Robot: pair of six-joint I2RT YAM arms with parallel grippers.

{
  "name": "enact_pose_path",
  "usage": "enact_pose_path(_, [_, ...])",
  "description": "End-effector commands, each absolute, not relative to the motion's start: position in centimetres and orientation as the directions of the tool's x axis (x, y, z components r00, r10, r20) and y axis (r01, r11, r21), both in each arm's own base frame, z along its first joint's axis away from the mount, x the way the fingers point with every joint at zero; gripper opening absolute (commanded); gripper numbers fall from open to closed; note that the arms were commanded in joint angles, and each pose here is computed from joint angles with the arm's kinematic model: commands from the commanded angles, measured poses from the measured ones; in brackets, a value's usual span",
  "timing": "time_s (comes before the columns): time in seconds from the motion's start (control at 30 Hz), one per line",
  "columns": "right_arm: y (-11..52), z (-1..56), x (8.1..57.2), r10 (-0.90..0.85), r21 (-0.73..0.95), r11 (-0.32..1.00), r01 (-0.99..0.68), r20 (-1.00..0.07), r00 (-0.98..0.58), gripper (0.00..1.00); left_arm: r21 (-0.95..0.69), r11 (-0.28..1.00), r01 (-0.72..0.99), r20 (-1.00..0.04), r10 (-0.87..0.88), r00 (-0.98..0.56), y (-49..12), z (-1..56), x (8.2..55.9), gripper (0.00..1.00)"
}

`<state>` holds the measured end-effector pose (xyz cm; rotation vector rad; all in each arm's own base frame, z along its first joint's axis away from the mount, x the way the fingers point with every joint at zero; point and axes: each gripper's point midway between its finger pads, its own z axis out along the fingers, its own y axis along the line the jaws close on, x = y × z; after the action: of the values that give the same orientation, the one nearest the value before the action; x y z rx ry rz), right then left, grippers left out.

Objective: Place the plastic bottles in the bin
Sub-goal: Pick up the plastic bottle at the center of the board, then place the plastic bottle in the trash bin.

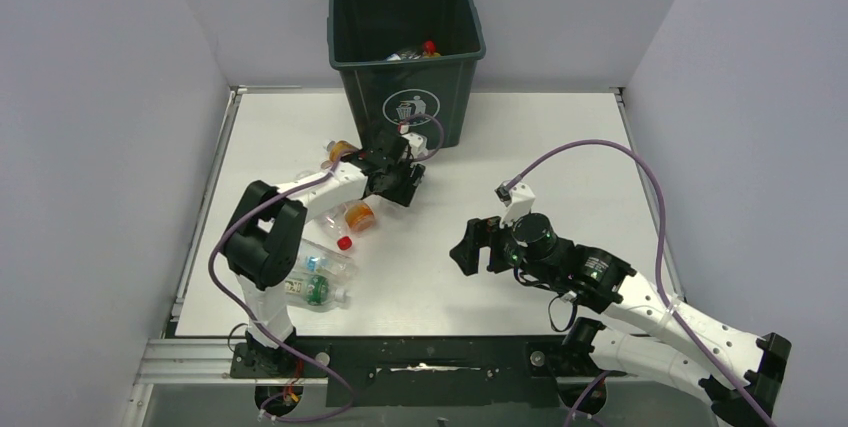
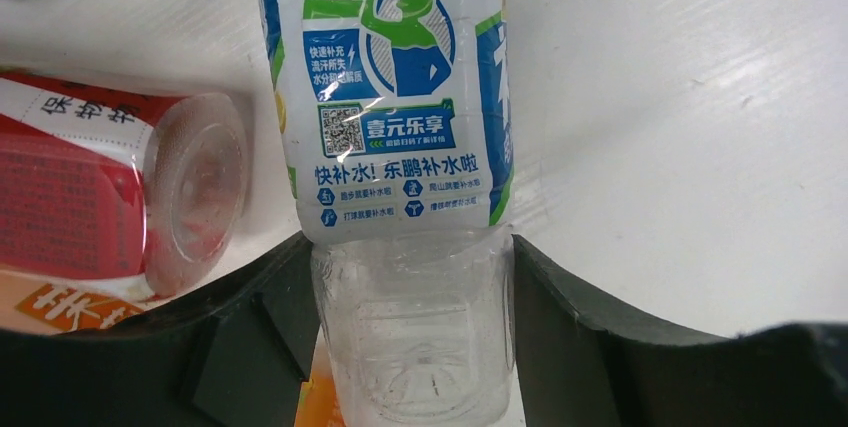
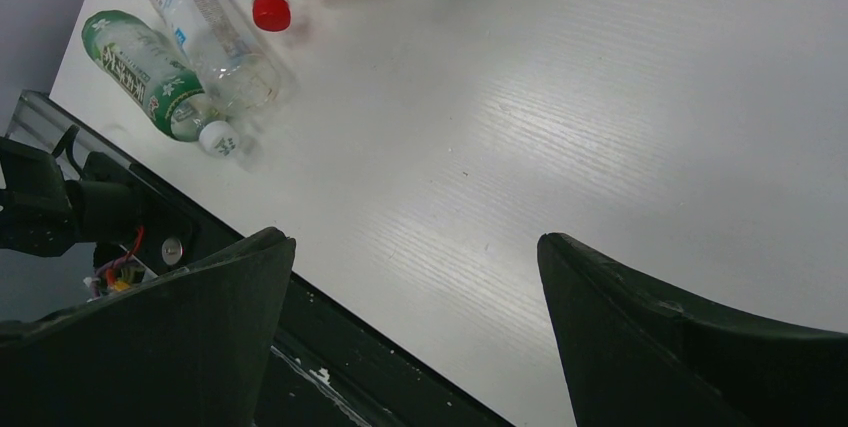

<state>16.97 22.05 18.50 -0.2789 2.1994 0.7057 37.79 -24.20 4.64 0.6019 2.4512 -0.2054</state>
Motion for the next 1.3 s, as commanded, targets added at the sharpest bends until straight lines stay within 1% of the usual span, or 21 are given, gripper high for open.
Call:
enact_pose_path(0.0, [22.7,20.1,17.4,0.082,0.426,0.8,-0.422,-0.775,-0.626,0.98,-0.047,0.875,0.483,-0.681,0.325,-0.656,-25.7,10.7,37.4,0.47])
enact_pose_path(0.27, [23.2,19.7,17.4,0.07,0.424,0.797,-0.431,-0.773,-0.631,0.98,-0.111,0.836,0.538,-0.746,0.287,-0.6,-26.9,18.3,35.1,0.47])
enact_pose_path(0.6, [23.6,19.6,17.7,0.062,0.419,0.797,-0.435,-0.773,-0.631,0.98,-0.174,0.781,0.599,-0.805,0.238,-0.543,-27.4,26.4,32.0,0.47])
enact_pose_path(1.03, [24.6,19.5,17.8,0.044,0.419,0.788,-0.451,-0.769,-0.637,0.98,-0.227,0.714,0.663,-0.923,0.06,-0.38,-27.9,39.7,30.5,0.47])
enact_pose_path(1.27, [24.7,19.4,17.6,0.037,0.418,0.785,-0.457,-0.769,-0.639,0.98,-0.23,0.688,0.688,-0.951,-0.007,-0.31,-28.9,44.5,31.5,0.48])
